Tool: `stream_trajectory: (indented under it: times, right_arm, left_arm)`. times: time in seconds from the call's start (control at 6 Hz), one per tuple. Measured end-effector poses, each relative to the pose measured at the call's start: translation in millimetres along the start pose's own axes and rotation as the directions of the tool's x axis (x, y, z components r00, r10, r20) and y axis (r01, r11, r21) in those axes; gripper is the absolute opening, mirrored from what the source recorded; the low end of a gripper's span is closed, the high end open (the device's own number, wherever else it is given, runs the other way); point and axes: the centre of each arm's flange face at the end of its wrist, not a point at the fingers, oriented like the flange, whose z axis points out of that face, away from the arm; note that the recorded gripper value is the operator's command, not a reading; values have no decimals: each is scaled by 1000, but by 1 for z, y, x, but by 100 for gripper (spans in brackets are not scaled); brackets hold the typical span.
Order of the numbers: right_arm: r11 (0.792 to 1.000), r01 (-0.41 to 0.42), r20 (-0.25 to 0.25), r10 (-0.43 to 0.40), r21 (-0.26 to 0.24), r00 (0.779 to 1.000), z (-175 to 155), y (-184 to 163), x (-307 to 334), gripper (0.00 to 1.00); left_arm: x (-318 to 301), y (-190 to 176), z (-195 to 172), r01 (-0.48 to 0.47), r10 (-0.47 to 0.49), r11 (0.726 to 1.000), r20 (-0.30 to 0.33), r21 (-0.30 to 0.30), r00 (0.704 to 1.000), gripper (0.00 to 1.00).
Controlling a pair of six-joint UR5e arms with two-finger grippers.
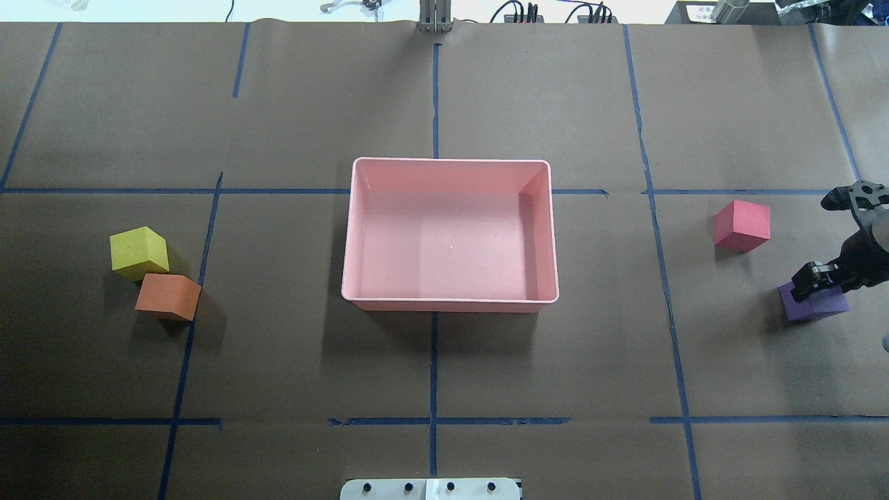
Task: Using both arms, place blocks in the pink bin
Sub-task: 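Lower the right gripper onto the purple cube and close it, then carry the purple cube into the bin with right gripper while left reaches for orange cube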
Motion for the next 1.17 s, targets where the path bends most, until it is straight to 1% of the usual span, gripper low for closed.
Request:
stream_trajectory:
  times: [0.17, 0.33, 0.5, 0.67, 0.83, 1.0, 1.17]
  right_arm:
    - [1000, 18, 13, -18, 18, 1000, -8, -7, -12, 0]
    - [998, 45, 36, -47, 50, 998, -31, -7, -35, 0]
    - [995, 62, 64, -67, 78, 996, -67, -6, -70, 1]
    - [995, 25, 105, -36, 100, 994, -108, -15, -117, 1]
    - [992, -46, 173, 24, 120, 985, -145, -30, -182, 1]
    - [986, -112, 234, 81, 122, 969, -165, -41, -260, 2]
    - [975, -186, 274, 147, 119, 950, -170, -50, -339, 2]
  left_arm:
    - [9, -6, -1, 21, -21, 999, -16, 25, 1000, 100]
    - [27, -16, 6, 69, -68, 996, -27, 49, 997, 100]
    - [60, -27, 26, 100, -98, 993, -48, 56, 994, 100]
    - [100, -34, 53, 101, -97, 994, -78, 46, 992, 100]
    - [144, -36, 80, 88, -84, 996, -117, 29, 990, 100]
    - [186, -39, 102, 84, -83, 996, -149, 5, 985, 100]
    - [227, -43, 125, 77, -77, 997, -148, -8, 986, 100]
